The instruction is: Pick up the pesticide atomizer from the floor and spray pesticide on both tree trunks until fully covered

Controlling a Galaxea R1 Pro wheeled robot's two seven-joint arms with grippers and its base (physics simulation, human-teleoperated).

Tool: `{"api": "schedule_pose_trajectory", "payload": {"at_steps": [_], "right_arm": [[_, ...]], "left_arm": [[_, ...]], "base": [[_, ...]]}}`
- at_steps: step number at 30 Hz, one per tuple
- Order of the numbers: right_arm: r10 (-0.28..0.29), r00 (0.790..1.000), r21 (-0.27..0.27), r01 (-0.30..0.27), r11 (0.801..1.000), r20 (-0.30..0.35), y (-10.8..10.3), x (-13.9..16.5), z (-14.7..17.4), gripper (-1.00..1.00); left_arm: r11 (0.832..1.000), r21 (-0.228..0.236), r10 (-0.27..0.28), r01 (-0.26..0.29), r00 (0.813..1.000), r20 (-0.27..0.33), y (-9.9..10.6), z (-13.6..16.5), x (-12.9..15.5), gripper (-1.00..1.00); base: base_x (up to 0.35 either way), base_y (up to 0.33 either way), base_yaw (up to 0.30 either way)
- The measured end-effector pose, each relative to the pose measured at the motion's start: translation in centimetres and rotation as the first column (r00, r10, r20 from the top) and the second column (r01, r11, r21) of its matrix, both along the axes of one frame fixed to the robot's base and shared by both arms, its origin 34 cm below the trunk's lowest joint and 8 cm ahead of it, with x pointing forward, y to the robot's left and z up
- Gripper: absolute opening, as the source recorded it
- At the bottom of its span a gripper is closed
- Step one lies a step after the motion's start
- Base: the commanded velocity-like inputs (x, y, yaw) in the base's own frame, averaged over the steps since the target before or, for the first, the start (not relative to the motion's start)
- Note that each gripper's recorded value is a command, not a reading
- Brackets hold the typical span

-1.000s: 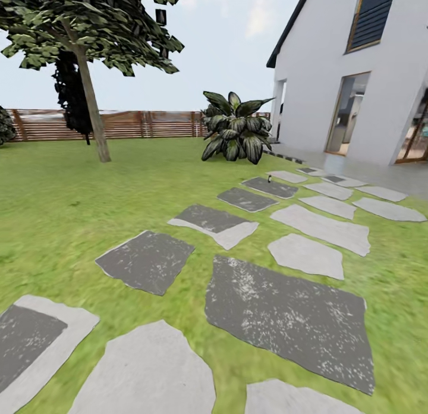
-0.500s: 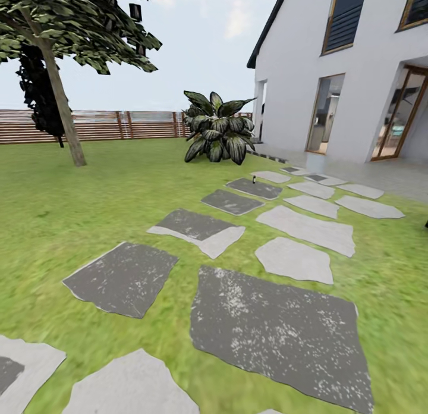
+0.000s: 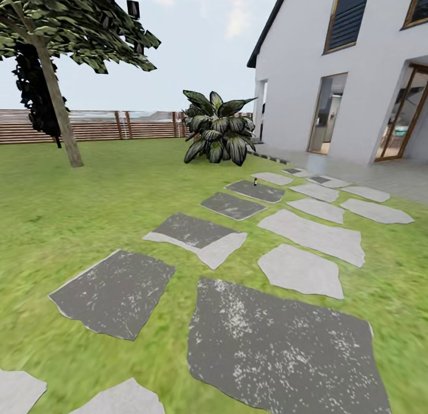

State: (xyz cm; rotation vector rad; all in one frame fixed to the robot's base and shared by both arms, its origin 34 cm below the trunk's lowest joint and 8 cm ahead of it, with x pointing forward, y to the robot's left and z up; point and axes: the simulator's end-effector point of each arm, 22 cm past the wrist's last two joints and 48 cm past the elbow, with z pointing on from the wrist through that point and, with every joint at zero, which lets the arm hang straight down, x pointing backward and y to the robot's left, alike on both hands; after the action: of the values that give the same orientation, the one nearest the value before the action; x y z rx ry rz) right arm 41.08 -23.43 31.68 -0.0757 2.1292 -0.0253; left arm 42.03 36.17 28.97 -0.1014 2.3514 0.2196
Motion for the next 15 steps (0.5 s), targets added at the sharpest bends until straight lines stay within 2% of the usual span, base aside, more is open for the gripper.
{"api": "schedule_pose_trajectory", "payload": {"at_steps": [15], "right_arm": [[0.001,1.0,0.0,-0.001,1.0,0.0,0.01,0.0,0.0,1.0]], "left_arm": [[1.0,0.0,0.001,-0.001,1.0,0.0,0.01,0.0,0.0,1.0]], "base": [[0.339,0.0,0.0]]}}
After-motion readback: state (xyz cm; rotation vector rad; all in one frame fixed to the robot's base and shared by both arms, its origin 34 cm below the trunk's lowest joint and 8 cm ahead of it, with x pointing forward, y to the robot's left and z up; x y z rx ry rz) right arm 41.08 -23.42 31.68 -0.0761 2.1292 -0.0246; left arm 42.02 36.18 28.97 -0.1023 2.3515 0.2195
